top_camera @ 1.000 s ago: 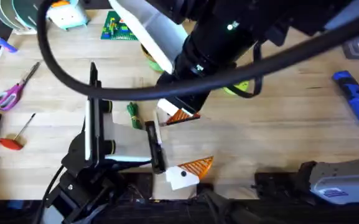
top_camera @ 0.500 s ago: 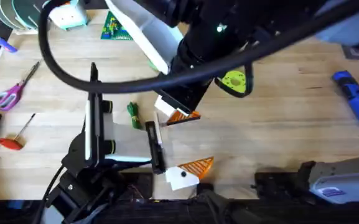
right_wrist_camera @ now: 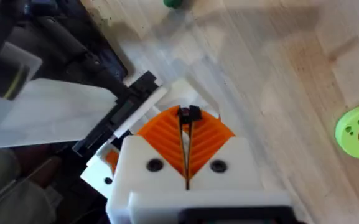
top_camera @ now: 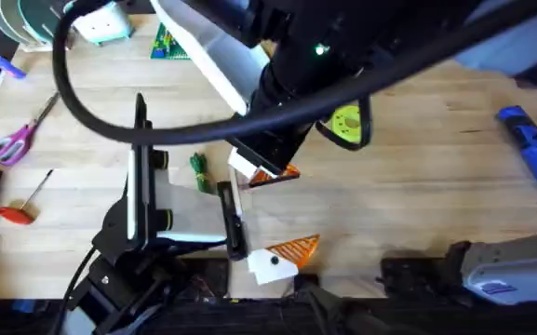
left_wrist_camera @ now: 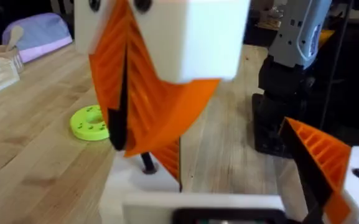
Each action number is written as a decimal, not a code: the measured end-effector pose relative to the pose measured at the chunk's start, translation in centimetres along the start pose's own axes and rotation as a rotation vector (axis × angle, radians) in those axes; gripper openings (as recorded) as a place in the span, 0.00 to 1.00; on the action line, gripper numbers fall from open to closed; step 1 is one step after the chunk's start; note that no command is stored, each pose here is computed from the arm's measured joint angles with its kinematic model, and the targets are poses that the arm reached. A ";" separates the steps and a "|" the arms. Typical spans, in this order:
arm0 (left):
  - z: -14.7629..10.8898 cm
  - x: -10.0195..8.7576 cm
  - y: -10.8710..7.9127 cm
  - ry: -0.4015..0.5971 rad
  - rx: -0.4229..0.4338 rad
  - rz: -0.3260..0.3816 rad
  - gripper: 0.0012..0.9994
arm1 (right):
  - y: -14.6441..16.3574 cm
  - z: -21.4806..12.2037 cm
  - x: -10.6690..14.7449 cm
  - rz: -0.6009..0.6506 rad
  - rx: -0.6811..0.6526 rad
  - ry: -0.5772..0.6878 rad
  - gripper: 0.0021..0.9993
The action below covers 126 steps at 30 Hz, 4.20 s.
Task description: Pick up the gripper from the table and insert it into the empty holder that is missing its gripper. Then pick up a screw, insert it into the mounting hole, and use the screwdriver to tighten it. Finally, clean up the table by picking up the vegetable and placing it into the bucket.
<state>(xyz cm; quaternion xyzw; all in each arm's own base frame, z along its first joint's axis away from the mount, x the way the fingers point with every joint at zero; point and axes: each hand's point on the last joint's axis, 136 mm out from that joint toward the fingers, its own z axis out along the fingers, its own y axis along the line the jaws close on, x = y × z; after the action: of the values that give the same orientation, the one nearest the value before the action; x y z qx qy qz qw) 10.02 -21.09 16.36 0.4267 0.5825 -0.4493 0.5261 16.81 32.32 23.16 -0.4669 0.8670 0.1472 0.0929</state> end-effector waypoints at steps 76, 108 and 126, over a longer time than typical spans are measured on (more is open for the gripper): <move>0.0 0.0 0.0 0.001 0.001 -0.005 0.99 | -7.5 -7.5 2.7 0.229 0.139 -0.133 0.99; 0.0 0.0 0.0 0.001 0.002 0.000 0.76 | -0.5 -8.3 14.9 0.060 -0.255 -0.349 0.99; 0.0 0.0 0.0 0.001 0.002 0.005 0.02 | -1.3 -7.9 15.3 0.066 -0.206 -0.326 0.99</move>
<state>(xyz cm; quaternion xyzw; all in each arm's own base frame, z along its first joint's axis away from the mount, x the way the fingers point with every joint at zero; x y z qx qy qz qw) 9.99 -21.10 16.35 0.4287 0.5812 -0.4482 0.5268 9.35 16.96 25.81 -0.4152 0.8357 0.3117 0.1791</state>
